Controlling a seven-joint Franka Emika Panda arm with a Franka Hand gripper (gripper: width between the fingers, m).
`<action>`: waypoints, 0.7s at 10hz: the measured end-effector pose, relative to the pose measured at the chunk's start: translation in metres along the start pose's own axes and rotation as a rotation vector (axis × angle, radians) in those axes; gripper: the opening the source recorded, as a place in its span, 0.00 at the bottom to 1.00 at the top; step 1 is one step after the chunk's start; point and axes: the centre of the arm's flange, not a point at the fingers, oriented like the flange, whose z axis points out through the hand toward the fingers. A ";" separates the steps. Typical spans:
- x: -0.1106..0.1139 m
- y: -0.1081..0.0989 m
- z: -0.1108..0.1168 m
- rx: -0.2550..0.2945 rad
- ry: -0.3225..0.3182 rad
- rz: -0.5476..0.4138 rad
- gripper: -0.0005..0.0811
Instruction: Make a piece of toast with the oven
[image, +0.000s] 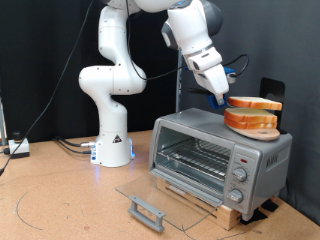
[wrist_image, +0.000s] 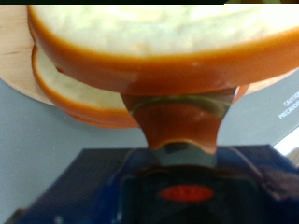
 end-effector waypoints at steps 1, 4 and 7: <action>-0.001 0.003 -0.006 0.009 0.016 0.001 0.50; -0.004 0.008 -0.019 -0.014 0.014 -0.019 0.50; -0.007 0.009 -0.019 -0.019 0.012 -0.005 0.50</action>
